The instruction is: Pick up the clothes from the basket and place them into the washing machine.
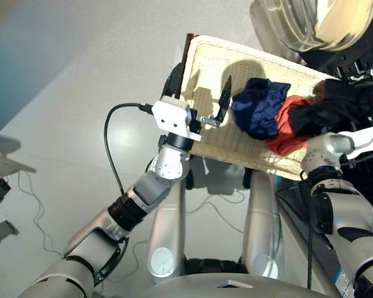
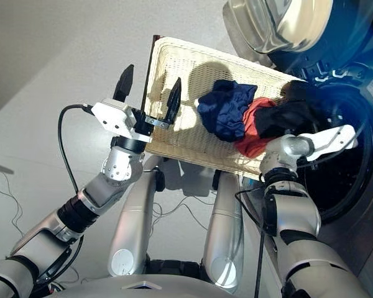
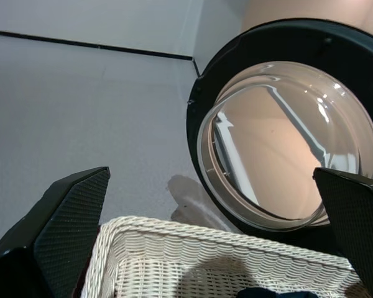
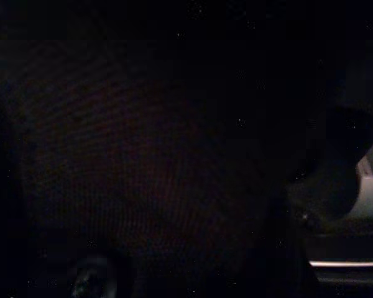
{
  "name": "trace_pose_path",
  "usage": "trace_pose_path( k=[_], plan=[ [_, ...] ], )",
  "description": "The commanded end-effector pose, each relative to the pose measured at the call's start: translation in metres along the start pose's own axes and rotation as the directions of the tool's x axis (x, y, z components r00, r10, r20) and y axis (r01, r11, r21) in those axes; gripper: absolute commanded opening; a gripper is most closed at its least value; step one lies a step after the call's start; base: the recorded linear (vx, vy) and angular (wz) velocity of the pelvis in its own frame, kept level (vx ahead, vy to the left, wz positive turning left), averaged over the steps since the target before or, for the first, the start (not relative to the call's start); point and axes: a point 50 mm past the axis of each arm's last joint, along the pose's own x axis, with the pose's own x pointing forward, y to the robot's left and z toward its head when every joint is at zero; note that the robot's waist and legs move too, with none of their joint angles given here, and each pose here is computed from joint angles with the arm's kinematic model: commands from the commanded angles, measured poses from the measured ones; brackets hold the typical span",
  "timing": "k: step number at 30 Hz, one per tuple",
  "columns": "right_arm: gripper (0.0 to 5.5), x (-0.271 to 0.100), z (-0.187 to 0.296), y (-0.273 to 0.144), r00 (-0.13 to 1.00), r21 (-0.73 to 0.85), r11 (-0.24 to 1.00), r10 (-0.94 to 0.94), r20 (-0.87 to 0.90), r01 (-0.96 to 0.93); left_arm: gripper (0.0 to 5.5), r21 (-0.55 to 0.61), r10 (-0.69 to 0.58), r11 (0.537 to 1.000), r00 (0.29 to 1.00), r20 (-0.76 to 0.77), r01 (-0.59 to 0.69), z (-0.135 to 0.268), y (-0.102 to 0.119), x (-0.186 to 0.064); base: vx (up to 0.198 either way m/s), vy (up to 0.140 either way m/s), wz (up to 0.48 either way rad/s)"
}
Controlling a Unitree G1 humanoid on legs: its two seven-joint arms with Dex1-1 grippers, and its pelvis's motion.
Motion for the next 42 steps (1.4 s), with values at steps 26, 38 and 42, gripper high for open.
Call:
trace_pose_path(
  k=[26, 38, 42],
  plan=[
    [0.00, 0.062, 0.104, -0.030, 0.935, 0.495, 0.814, -0.355, 0.008, 0.305, 5.50, -0.055, 0.059, 0.997, 0.967, 0.249, -0.047, 0.065, 0.025, 0.009, 0.000, 0.000, 0.000],
    [0.00, 0.059, 0.138, -0.015, 0.942, 0.451, 0.876, -0.279, 0.186, 0.170, 5.50, -0.030, 0.077, 0.997, 0.956, 0.284, -0.072, 0.075, 0.033, 0.006, 0.000, 0.000, 0.000],
    [5.50, 0.053, 0.129, -0.006, 0.958, 0.413, 0.904, -0.206, 0.201, 0.108, 5.50, -0.035, 0.085, 0.996, 0.954, 0.287, -0.078, 0.075, 0.033, 0.006, 0.000, 0.000, 0.000]
  ],
)
